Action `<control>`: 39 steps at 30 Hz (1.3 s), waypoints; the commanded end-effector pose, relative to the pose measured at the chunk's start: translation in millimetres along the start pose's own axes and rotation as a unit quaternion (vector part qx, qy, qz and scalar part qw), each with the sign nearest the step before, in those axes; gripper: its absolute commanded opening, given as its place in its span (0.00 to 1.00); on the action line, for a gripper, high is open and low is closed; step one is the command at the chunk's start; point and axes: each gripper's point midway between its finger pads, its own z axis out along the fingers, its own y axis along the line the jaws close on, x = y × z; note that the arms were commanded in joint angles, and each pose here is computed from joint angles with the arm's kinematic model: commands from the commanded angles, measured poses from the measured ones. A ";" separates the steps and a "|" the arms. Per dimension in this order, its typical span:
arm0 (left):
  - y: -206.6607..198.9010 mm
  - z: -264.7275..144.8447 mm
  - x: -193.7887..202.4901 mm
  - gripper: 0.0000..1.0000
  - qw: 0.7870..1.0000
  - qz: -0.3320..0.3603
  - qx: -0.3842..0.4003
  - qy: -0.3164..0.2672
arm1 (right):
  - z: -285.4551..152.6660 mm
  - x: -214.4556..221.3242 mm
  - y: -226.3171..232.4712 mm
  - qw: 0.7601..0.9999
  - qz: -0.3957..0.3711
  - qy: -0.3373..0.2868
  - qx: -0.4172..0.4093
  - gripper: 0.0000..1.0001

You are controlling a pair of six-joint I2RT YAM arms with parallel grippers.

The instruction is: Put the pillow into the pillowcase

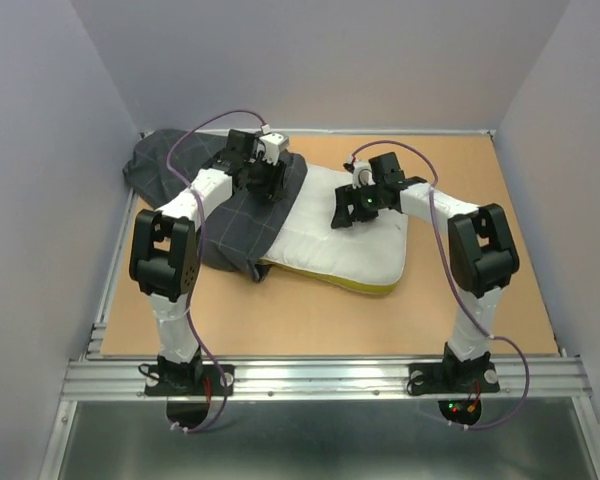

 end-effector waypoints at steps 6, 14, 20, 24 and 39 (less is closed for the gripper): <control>-38.3 -43.7 67.4 0.52 0.994 0.047 0.068 0.072 | -91.0 25.4 97.1 0.991 -0.062 0.031 -0.111 0.92; -44.1 -60.6 -23.9 0.64 0.992 0.108 0.059 -0.032 | -95.9 -33.0 1.8 0.998 -0.019 -0.021 0.050 1.00; -39.1 -21.8 -80.5 0.67 0.990 0.130 -0.004 -0.053 | -69.7 5.8 -44.9 0.996 0.006 0.032 0.081 1.00; -44.5 5.9 -98.1 0.69 0.989 0.137 -0.013 -0.053 | -65.5 16.3 -56.6 0.996 0.018 0.040 0.082 1.00; -7.6 89.4 -32.8 0.55 0.990 0.088 -0.091 0.063 | -62.5 26.6 -14.4 0.998 0.017 0.044 -0.042 0.09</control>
